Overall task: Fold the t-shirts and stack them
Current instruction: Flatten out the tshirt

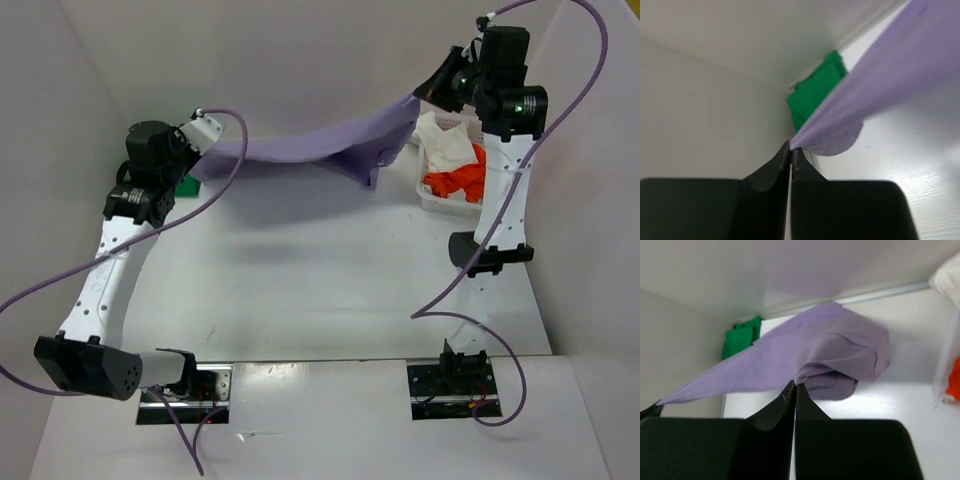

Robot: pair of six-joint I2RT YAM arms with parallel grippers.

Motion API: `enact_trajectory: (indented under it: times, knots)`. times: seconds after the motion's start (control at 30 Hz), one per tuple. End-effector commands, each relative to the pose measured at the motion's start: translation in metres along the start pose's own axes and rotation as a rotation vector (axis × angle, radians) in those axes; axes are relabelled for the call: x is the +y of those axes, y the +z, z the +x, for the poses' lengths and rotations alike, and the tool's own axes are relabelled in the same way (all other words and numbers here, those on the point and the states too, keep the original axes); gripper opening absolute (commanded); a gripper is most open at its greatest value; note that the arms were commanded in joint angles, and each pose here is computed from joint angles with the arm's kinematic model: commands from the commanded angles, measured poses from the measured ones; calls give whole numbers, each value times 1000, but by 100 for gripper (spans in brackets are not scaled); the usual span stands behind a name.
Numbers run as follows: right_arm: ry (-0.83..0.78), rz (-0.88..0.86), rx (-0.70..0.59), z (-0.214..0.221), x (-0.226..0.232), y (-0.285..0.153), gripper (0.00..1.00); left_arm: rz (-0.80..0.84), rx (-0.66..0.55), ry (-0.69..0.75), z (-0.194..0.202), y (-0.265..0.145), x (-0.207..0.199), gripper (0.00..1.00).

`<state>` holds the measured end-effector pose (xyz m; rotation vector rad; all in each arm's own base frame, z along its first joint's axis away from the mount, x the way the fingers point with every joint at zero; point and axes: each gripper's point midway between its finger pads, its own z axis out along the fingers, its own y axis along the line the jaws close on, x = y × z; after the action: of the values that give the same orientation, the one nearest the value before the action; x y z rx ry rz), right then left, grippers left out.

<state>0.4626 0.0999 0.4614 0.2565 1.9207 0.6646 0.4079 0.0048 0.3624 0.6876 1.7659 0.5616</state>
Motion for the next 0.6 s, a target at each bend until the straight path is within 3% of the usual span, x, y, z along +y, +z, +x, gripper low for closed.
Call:
enact_trajectory:
  times: [0.0,0.03,0.17,0.33,0.47,0.57]
  knots:
    - [-66,-2,-240,-47,30,-105,0,-326,-165,-41,-49,-90,103,0]
    - [-64,26,-294,-59,23,-124,0,-405,-201,-61,-64,-120,132,0]
    - [-86,9,-487,-78,47,-214,0,-515,-293,-101,-93,-195,175,0]
    - [-104,-19,-579,-76,65,-266,0,-657,-412,-155,-109,-279,206,0]
    - [-109,-44,-684,-76,79,-315,0,-680,-446,-174,-106,-312,207,0]
    - [-105,-34,-707,-71,79,-332,0,-640,-427,-187,-97,-305,195,0]
